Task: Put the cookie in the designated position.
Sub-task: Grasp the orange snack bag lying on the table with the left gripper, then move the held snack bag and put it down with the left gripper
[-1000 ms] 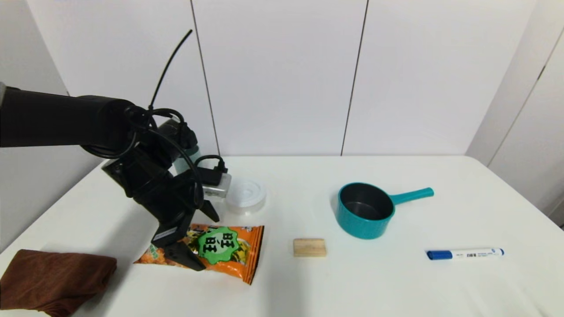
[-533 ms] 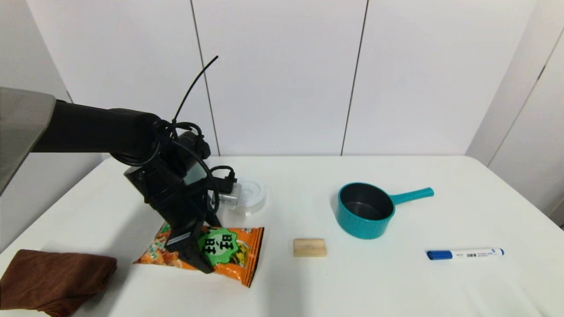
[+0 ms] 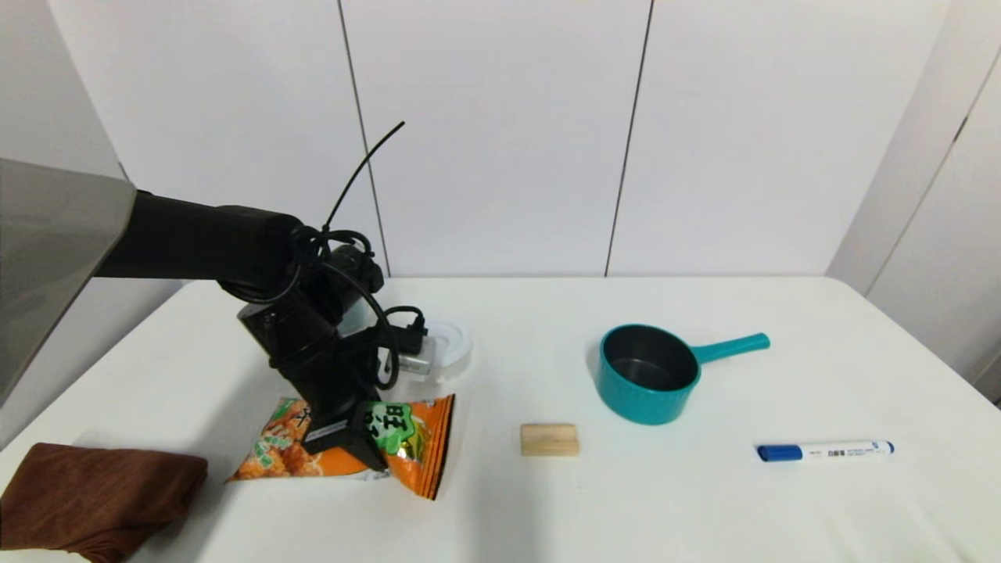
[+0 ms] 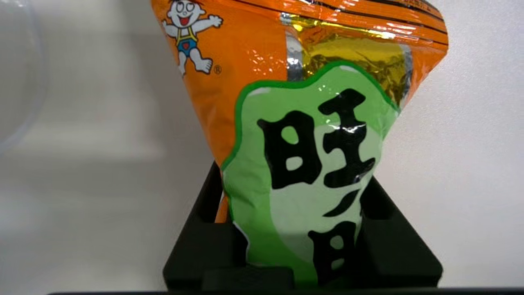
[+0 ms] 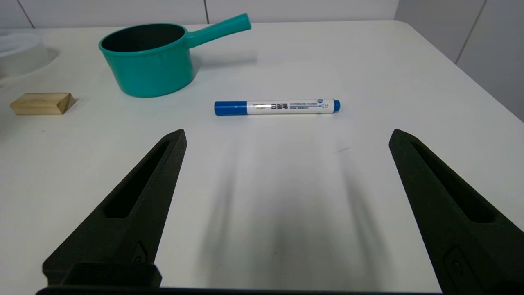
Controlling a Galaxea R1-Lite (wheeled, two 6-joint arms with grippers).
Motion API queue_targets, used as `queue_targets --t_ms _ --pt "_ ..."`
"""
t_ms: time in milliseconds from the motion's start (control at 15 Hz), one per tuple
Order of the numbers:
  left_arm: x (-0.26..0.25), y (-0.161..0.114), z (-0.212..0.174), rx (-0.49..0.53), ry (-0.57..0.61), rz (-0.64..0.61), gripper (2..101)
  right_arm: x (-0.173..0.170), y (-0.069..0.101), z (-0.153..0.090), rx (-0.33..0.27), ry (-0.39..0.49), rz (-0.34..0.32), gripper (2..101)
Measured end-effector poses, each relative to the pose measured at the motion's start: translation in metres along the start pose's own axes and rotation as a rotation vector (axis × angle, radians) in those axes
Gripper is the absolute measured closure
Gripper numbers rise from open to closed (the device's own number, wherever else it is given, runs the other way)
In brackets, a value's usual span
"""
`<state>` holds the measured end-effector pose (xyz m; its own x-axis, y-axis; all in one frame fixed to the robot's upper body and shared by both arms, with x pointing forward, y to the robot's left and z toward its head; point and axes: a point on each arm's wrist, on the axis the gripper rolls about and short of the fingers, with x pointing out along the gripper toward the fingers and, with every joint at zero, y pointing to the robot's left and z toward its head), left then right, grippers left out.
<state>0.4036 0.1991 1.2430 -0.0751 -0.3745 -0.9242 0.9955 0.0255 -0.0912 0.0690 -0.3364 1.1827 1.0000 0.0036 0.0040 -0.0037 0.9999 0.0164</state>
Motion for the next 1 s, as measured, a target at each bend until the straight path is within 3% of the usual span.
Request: queue_targets --t_ms 400,533,667,1000 --pt "-0.018 0.000 0.008 -0.018 -0.043 0.062 68.4 0.000 0.000 0.000 0.000 0.000 0.000 4.3" --pt "-0.035 0.000 0.016 -0.039 -0.098 0.108 68.9 0.000 0.000 0.000 0.000 0.000 0.000 4.3" --pt "-0.053 0.001 0.025 -0.066 -0.159 0.161 79.2 0.000 0.000 0.000 0.000 0.000 0.000 4.3" --pt "-0.105 0.015 0.060 -0.122 -0.366 0.381 79.2 0.000 0.000 0.000 0.000 0.000 -0.001 4.3"
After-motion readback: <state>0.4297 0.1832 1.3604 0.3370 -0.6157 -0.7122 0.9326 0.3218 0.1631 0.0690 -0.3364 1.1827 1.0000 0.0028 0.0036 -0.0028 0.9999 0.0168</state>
